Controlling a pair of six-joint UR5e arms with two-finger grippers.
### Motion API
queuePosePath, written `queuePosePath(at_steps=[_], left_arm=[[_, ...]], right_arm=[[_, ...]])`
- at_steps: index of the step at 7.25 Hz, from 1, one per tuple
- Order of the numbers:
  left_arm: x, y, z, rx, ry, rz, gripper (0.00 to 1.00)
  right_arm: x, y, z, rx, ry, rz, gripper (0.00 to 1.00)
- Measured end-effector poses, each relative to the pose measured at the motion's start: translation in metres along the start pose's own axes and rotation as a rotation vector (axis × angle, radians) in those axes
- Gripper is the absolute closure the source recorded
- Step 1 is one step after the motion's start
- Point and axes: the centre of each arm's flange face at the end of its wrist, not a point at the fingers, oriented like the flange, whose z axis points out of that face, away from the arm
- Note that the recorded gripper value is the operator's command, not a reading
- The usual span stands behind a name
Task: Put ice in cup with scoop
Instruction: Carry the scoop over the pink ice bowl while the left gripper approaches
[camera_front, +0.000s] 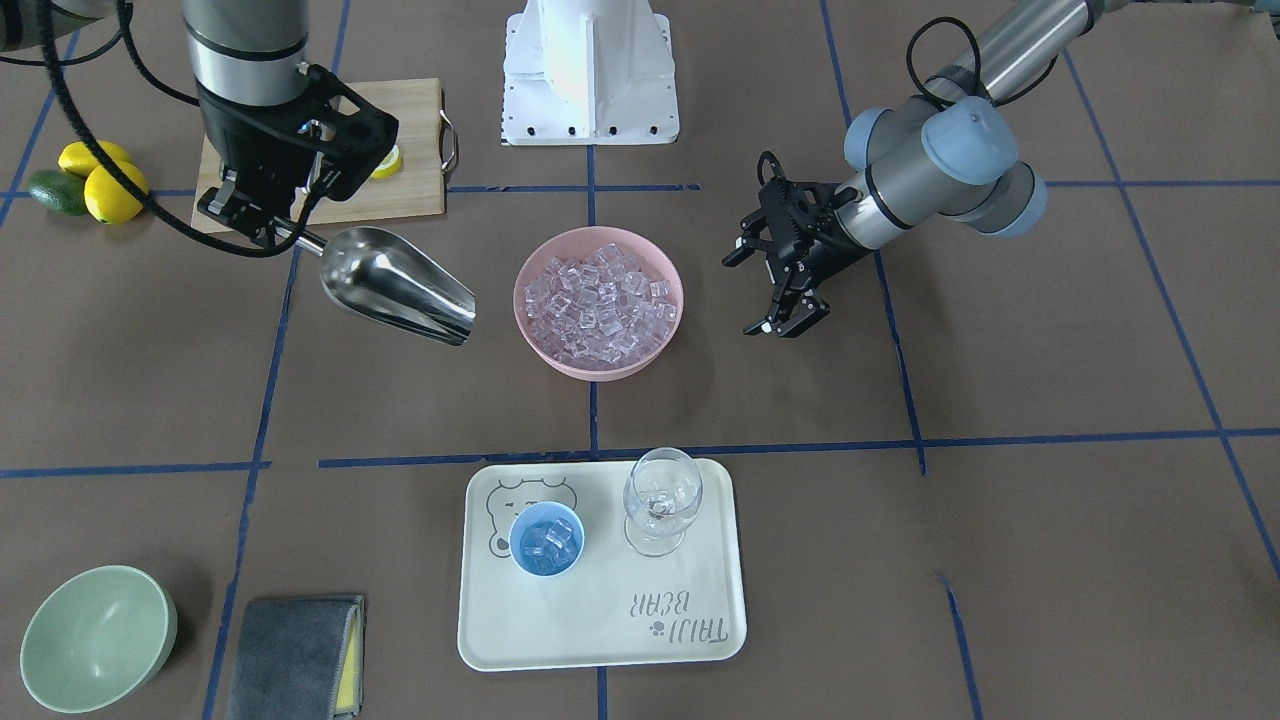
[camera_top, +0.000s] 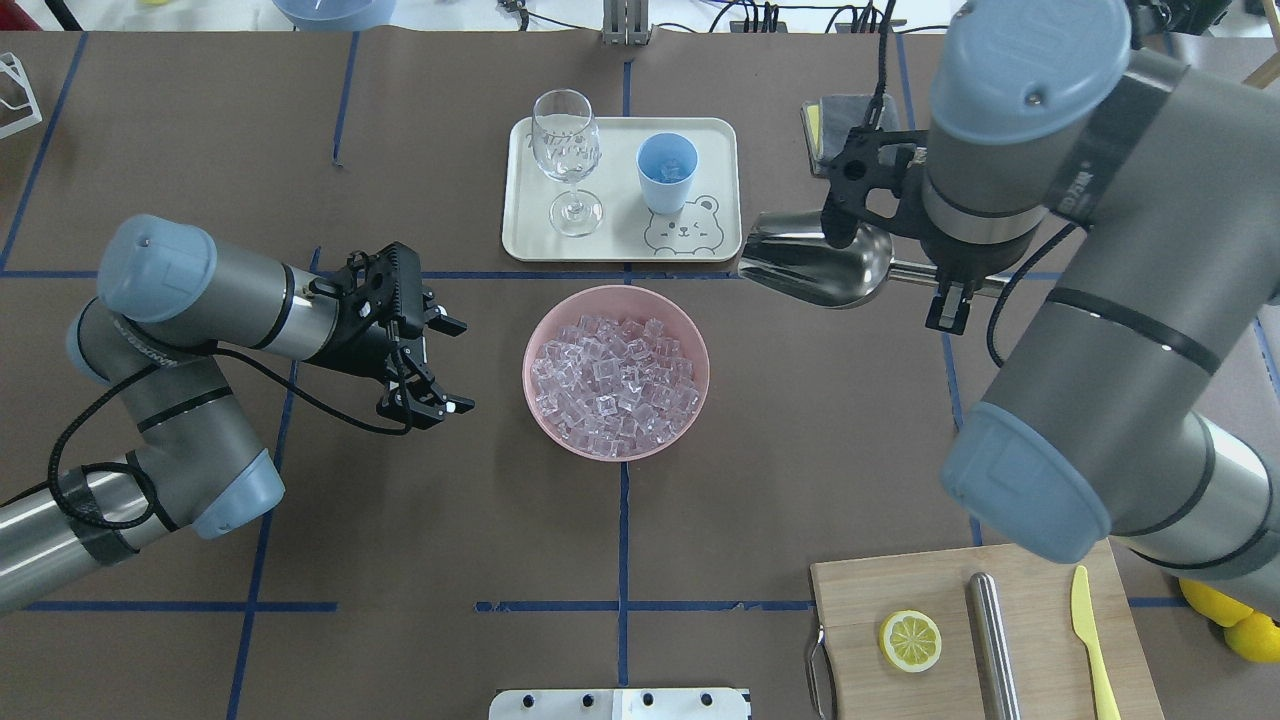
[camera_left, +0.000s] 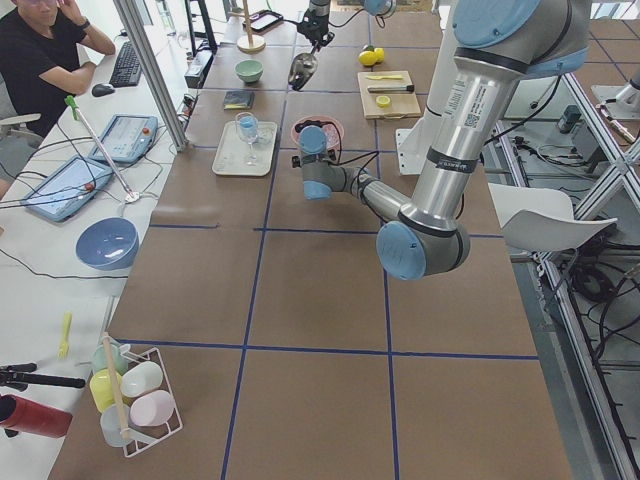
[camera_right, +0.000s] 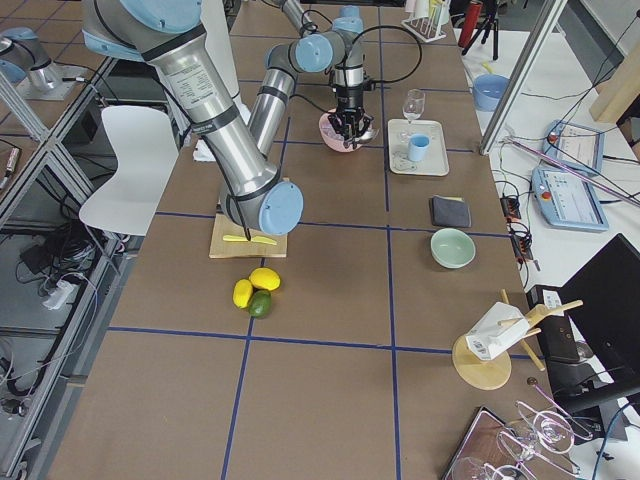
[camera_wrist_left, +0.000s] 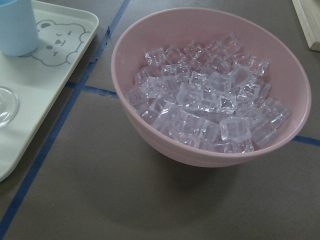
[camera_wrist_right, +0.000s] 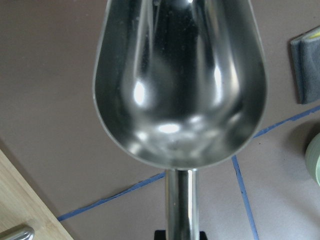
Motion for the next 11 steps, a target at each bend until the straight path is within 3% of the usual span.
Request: queuePosePath(at_steps=[2,5,7,11], left_arm=[[0.003,-0.001,0.014,-0.004,0.004,0.035,0.0],[0.001,-0.003,0.027,-0.009,0.011,0.036,0.0],[0.006,-0.007,0.031,-0.005,0.02,0.039,0.0],[0.011,-0.012,0.036,-0.001,0.031,0.044,0.0]], right_arm=[[-0.026,-0.024,-0.007,-0.069,0.01,-0.052,1.0],[-0.052,-0.07,-0.03,-0.209,0.065,-0.179,1.0],[-0.068,-0.094,-0.019,-0.314,0.092,-0.268,1.0],[-0.072,-0.142,-0.018,-0.444,0.081,-0.317,1.0]])
